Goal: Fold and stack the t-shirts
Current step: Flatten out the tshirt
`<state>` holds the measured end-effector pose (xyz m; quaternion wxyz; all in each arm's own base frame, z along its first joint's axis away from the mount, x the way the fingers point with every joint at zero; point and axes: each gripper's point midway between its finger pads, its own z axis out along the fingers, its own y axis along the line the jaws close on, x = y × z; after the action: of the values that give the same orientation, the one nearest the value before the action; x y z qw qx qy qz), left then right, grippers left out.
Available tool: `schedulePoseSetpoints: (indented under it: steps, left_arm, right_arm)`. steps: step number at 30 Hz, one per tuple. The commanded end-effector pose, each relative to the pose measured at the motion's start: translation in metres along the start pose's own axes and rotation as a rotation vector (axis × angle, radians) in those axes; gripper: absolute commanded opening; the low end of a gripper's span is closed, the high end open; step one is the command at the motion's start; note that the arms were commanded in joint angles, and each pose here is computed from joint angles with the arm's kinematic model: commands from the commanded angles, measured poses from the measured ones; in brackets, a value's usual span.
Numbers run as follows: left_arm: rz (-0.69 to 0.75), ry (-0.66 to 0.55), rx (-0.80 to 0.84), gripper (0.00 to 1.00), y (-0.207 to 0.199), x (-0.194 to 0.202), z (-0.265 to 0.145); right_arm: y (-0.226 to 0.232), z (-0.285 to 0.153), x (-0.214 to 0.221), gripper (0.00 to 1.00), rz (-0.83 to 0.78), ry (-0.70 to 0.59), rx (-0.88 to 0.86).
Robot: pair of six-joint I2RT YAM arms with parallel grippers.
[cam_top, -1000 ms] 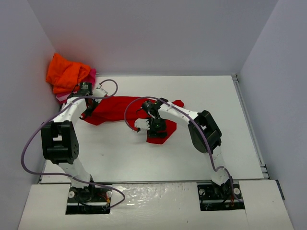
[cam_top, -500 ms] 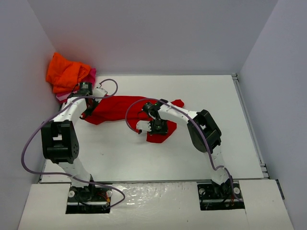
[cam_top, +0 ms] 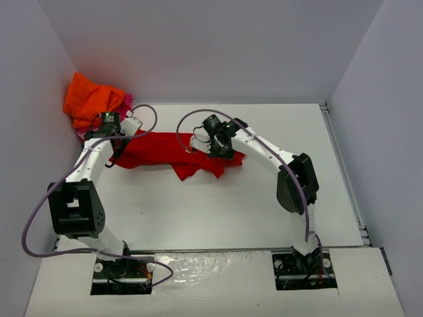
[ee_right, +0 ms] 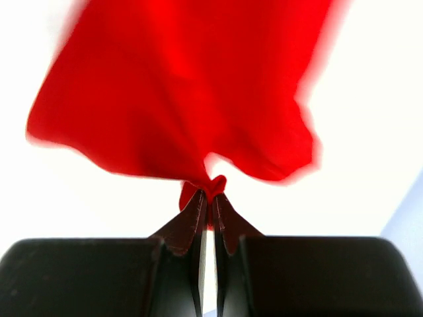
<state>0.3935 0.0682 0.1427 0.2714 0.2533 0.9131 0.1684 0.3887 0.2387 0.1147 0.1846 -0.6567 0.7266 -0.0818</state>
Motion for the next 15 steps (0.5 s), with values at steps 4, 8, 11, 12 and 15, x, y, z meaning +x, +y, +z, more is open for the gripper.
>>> schedulePoseSetpoints:
  steps: [4,8,11,12,15]
  left_arm:
    - [-0.023,-0.113,-0.110,0.00,0.037,-0.025,-0.055]
    - [-0.018,-0.107,-0.104,0.00,0.035,-0.021,-0.057]
    - [-0.012,-0.105,-0.109,0.00,0.035,-0.019,-0.056]
    - [-0.010,-0.099,-0.108,0.00,0.034,-0.018,-0.055]
    - [-0.002,-0.090,-0.100,0.00,0.032,-0.016,-0.051]
  right_arm:
    - [-0.038,-0.071,0.015,0.00,0.151,-0.094,0.175]
    - [0.020,-0.029,0.032,0.01,0.100,-0.001,0.014]
    - [0.068,-0.015,0.030,0.02,0.019,0.038,-0.093]
    - [0.078,-0.013,0.030,0.03,0.004,0.043,-0.119]
    - [0.117,-0.011,0.028,0.08,-0.031,0.042,-0.252]
